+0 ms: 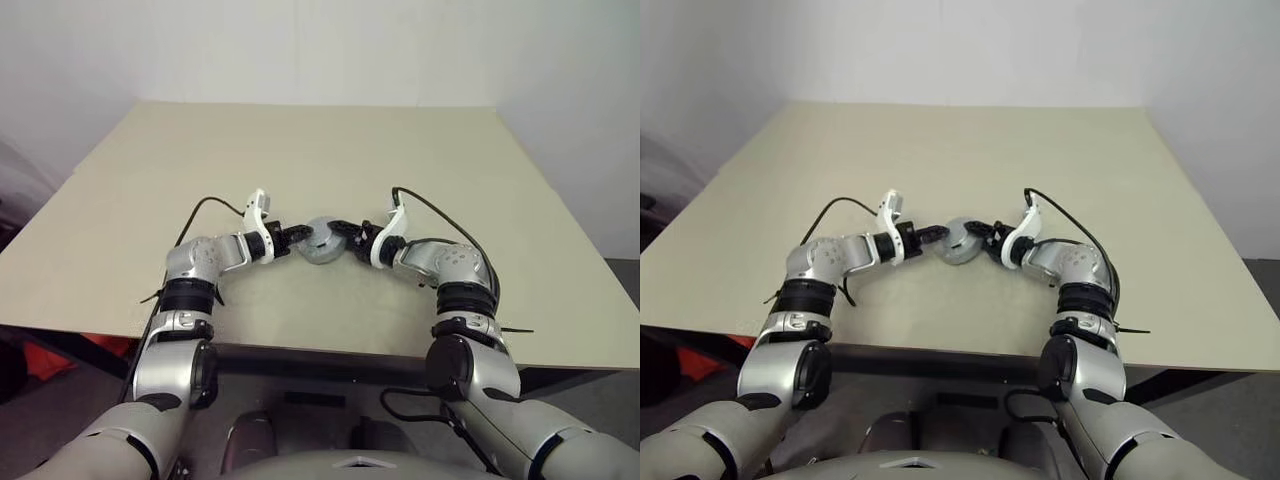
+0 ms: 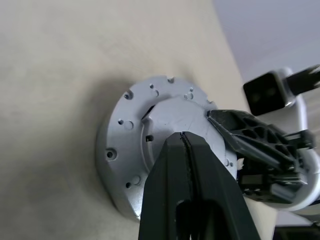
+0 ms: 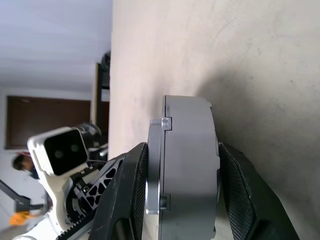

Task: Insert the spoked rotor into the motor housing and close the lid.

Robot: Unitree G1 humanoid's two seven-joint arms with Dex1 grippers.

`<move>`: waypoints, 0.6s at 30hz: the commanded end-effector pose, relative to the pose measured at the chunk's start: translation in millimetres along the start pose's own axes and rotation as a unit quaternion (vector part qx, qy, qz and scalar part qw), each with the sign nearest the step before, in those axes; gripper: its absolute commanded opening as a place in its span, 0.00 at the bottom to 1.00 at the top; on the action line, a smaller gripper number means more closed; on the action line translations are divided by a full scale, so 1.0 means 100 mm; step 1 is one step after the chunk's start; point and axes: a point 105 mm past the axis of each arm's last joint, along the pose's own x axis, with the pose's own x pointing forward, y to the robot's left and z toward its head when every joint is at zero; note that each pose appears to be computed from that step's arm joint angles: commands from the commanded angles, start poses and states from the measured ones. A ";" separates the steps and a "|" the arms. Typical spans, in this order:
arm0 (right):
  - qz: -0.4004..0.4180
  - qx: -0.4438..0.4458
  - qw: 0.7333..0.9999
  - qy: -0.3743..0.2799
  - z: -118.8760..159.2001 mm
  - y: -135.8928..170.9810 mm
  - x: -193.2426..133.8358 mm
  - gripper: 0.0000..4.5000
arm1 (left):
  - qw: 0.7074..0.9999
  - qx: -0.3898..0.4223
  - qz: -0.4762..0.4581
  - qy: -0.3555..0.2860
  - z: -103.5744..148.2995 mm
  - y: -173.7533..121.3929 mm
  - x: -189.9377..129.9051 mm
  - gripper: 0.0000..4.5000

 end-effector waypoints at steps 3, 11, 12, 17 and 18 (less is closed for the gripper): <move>0.044 0.024 0.999 -0.016 0.09 0.26 0.09 0.46 | 0.997 -0.004 -0.034 -0.072 0.29 -0.13 -0.17 0.00; 0.052 0.049 0.997 -0.041 0.19 0.31 0.13 0.46 | 0.992 -0.024 -0.041 -0.114 0.36 -0.10 -0.32 0.00; 0.052 0.051 0.996 -0.043 0.20 0.32 0.13 0.46 | 0.992 -0.024 -0.040 -0.116 0.36 -0.10 -0.33 0.00; 0.067 0.065 0.993 -0.070 0.32 0.40 0.14 0.46 | 0.989 -0.037 -0.030 -0.137 0.36 -0.02 -0.44 0.00; 0.071 0.066 0.992 -0.074 0.34 0.43 0.13 0.46 | 0.989 -0.037 -0.025 -0.140 0.36 0.00 -0.47 0.00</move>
